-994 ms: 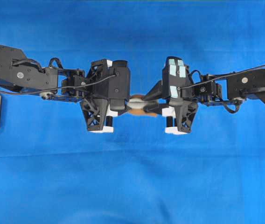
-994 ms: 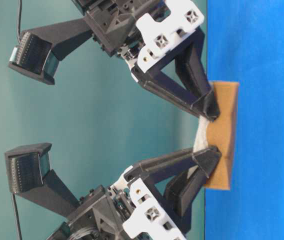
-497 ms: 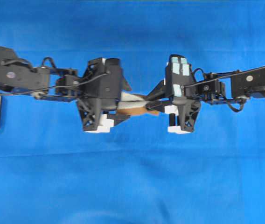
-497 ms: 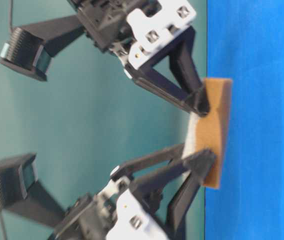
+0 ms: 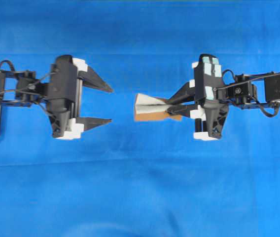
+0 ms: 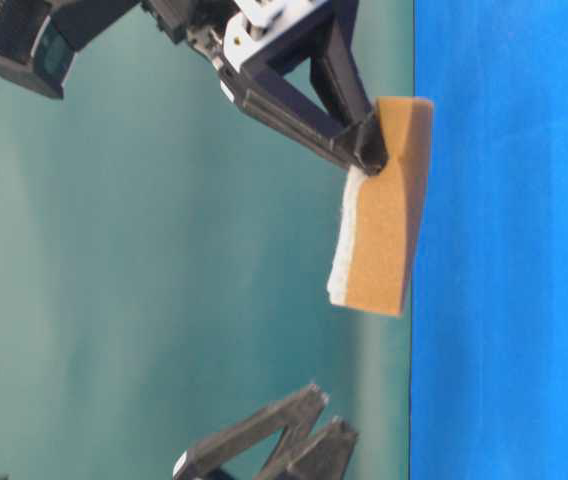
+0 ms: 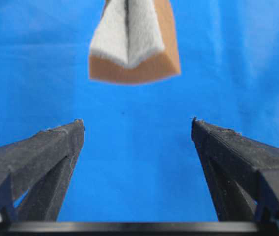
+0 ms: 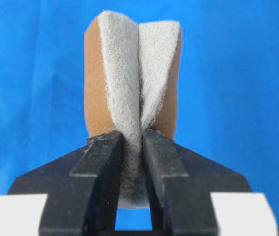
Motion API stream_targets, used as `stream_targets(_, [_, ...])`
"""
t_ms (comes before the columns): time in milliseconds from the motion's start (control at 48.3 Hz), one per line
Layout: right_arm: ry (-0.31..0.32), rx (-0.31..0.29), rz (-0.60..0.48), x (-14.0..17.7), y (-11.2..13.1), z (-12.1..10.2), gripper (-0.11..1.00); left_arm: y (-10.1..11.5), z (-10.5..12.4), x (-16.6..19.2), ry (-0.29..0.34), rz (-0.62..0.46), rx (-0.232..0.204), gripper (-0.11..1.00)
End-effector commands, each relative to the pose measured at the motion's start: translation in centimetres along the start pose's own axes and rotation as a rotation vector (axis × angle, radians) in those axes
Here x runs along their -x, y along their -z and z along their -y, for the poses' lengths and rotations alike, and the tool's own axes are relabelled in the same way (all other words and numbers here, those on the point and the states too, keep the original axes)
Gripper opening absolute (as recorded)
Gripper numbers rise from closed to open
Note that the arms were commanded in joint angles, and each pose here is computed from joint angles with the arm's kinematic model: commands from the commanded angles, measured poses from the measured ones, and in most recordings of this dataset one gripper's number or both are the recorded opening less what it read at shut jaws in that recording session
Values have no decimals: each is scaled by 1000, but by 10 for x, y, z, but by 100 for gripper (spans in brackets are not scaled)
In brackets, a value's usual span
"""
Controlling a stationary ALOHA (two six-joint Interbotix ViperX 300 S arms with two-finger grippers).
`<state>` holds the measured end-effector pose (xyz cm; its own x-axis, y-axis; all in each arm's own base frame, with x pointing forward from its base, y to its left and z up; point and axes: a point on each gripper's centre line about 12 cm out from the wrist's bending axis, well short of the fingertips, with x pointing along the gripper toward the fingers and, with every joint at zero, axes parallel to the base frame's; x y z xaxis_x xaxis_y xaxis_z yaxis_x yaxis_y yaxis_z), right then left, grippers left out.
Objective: Hand over the sponge with the left arm and wipe it with the right arm.
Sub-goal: 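Open the left gripper and pull it back left, then move the held sponge back and forth with the right gripper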
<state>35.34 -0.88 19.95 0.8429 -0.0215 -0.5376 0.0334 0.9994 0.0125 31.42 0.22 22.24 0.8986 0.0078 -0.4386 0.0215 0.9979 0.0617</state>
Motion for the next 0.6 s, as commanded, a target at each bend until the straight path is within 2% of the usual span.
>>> stream_targets(0, [1,-2,35,5,-10,0,21,-10,-1,8,-5,61,0,88])
stream_targets(145, [6,-7,28,3,-8,3,21,-9,0,9,-4,61,-1,88])
stream_targets(352, [28,-24,-47,-21,12,12,21,-9,0,9,-4,64,-1,88])
stream_targets(580, [30,-29,-118,-52,34,13,21,-9,0,8,-5,69,-4,88])
